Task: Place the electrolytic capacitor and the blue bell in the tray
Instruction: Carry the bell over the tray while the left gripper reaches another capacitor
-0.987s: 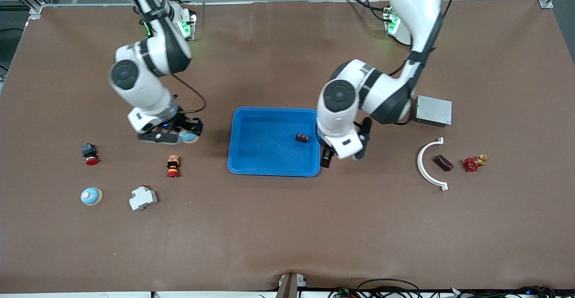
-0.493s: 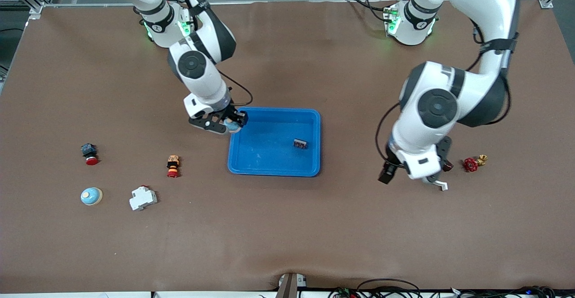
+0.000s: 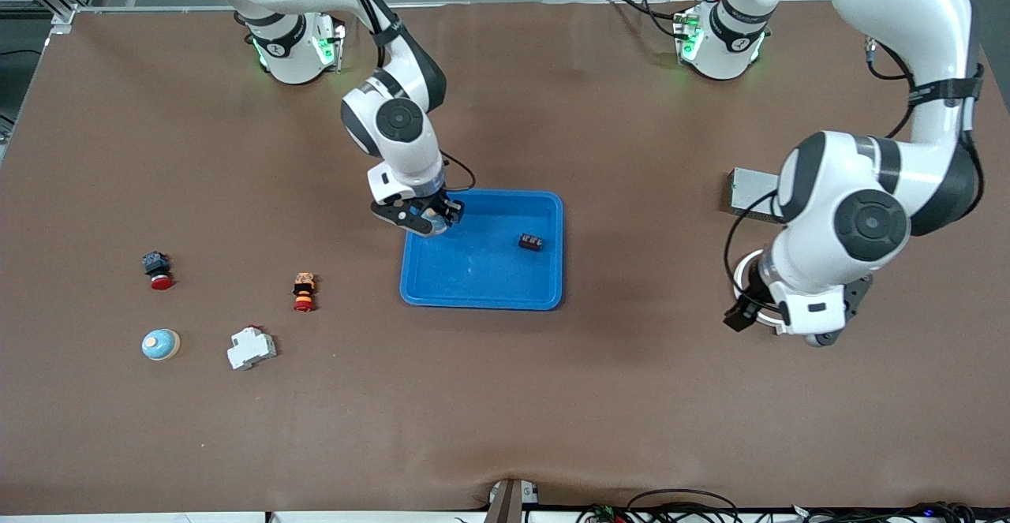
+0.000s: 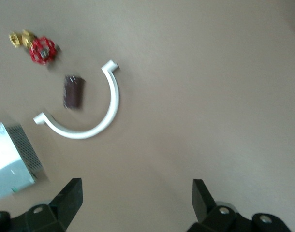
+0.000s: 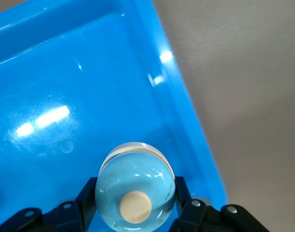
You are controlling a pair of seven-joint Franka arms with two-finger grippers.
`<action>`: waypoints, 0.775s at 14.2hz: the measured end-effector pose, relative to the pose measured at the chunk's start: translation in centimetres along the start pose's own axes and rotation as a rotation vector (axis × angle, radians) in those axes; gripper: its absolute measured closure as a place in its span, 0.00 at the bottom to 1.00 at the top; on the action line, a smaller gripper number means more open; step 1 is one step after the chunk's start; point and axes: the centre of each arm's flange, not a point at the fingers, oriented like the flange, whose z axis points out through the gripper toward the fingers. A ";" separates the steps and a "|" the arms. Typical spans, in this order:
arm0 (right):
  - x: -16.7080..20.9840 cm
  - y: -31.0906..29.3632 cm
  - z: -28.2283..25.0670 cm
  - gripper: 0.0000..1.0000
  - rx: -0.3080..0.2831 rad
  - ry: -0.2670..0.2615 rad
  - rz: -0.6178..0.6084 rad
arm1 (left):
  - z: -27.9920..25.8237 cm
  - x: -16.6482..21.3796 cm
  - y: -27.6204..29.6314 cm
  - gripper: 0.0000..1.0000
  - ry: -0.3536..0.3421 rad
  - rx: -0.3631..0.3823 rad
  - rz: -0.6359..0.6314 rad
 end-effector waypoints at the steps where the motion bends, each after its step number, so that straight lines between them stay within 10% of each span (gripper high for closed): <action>1: -0.2 -0.8 0.8 0.32 -0.003 0.001 0.004 | 0.5 1.5 -1.1 0.00 -0.007 0.008 0.008; 11: 0.1 -2.7 3.7 0.32 0.008 0.024 0.034 | 10.4 8.9 -6.1 0.00 -0.059 0.063 -0.028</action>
